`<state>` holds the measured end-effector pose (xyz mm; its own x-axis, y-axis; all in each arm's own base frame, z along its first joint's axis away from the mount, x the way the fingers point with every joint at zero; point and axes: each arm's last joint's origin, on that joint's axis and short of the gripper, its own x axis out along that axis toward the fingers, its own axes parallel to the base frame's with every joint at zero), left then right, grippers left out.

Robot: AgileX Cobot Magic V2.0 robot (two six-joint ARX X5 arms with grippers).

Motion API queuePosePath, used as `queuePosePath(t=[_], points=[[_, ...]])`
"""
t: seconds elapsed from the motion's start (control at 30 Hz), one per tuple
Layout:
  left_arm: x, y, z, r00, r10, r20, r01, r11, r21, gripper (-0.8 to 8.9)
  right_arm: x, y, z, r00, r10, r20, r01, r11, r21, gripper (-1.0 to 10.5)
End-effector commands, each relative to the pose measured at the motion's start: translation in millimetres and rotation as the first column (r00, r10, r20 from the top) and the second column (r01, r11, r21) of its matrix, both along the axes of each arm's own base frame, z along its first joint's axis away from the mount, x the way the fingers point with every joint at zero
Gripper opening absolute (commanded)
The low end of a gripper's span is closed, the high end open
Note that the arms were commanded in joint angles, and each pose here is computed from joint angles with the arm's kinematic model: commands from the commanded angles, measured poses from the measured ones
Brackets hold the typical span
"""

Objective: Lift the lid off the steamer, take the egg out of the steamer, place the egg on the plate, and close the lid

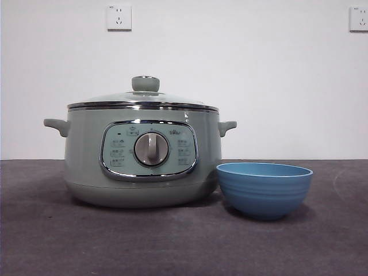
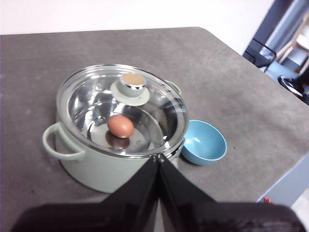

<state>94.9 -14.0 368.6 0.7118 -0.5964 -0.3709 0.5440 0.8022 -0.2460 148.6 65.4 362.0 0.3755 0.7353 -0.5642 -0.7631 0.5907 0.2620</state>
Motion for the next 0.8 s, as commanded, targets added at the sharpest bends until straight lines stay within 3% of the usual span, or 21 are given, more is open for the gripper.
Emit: queuePosePath(t=[0.03, 0.17, 0.23, 0.27, 0.33, 0.4, 0.6, 0.8], points=[[0, -1, 2, 0.999, -0.027, 0.021, 0.026, 0.999, 0.019, -0.08, 0, 1, 1, 1.0, 0.017, 0.019, -0.017, 1.0, -0.004, -0.1], [1, -1, 2, 0.999, -0.03, 0.019, 0.03, 0.999, 0.018, 0.01, 0, 1, 1, 1.0, 0.018, 0.018, -0.018, 1.0, -0.003, 0.1], [0, -1, 2, 0.999, -0.03, 0.019, 0.03, 0.999, 0.018, 0.28, 0, 1, 1, 1.0, 0.017, 0.018, -0.017, 1.0, -0.003, 1.0], [0, -1, 2, 0.999, -0.032, 0.019, 0.031, 0.999, 0.017, 0.84, 0, 1, 1, 1.0, 0.017, 0.018, -0.017, 1.0, -0.003, 1.8], [0, -2, 2, 0.999, -0.046, 0.02, 0.046, 0.999, 0.01, 3.06, 0, 1, 1, 1.0, 0.017, 0.018, -0.017, 1.0, -0.003, 4.2], [0, -2, 4, 0.996, -0.078, 0.032, 0.079, 0.997, -0.005, 4.9, 0, 1, 1, 1.0, 0.015, 0.016, -0.015, 1.0, -0.002, 5.7], [5, -3, 10, 0.988, -0.109, 0.11, 0.111, 0.994, -0.012, 4.98, 0, 1, 1, 1.0, 0.015, 0.017, -0.015, 1.0, -0.002, 5.7], [22, -7, 11, 0.983, -0.14, 0.12, 0.143, 0.99, -0.018, 4.99, 0, 1, 1, 1.0, 0.015, 0.017, -0.015, 1.0, -0.002, 5.7]])
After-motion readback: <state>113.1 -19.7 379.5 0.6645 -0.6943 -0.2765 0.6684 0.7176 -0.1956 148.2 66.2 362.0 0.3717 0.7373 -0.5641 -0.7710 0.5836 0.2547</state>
